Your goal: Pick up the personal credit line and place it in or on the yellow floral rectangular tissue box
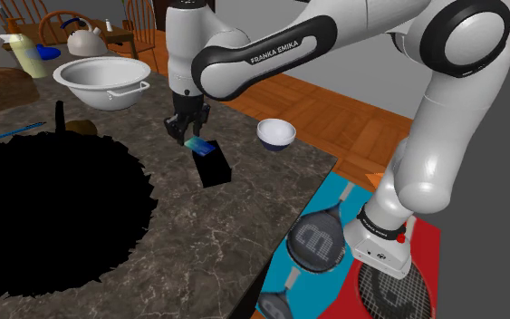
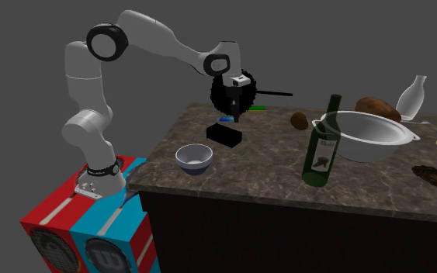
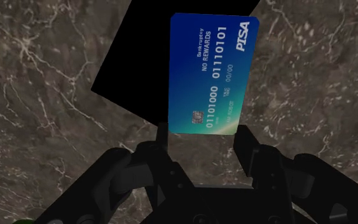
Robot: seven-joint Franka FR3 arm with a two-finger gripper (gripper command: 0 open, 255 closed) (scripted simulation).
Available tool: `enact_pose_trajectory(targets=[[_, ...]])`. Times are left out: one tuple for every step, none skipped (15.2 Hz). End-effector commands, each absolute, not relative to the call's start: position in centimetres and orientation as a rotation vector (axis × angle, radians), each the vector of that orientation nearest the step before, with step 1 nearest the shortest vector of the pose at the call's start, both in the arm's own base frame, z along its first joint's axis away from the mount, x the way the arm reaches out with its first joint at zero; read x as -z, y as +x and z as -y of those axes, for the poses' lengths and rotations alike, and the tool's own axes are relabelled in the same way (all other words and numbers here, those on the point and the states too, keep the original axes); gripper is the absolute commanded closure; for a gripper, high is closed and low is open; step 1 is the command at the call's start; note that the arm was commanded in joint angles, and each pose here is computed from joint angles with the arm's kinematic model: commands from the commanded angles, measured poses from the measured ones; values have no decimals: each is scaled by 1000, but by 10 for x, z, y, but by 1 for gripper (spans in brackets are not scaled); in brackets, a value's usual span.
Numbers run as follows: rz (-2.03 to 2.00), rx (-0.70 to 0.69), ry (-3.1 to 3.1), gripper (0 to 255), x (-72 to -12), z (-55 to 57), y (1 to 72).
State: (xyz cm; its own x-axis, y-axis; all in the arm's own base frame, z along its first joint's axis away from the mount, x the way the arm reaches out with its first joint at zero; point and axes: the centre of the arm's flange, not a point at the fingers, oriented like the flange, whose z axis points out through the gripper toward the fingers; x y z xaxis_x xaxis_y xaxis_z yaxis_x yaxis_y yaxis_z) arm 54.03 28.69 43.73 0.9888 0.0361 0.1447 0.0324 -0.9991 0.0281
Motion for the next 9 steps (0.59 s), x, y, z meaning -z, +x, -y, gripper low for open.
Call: enact_pose_trajectory(targets=[[-54, -227, 3107, 255, -437, -287, 540], [-54, -227, 3107, 255, -437, -287, 540], [-54, -227, 3107, 255, -437, -287, 540], [-54, -227, 3107, 0, -437, -287, 540], [-54, -227, 3107, 0, -437, -287, 540], [-54, -227, 3107, 0, -437, -287, 540], [-54, -227, 3107, 0, -437, -287, 540], [-54, -227, 3107, 0, -437, -287, 540], [-54, -227, 3107, 0, -437, -287, 540]])
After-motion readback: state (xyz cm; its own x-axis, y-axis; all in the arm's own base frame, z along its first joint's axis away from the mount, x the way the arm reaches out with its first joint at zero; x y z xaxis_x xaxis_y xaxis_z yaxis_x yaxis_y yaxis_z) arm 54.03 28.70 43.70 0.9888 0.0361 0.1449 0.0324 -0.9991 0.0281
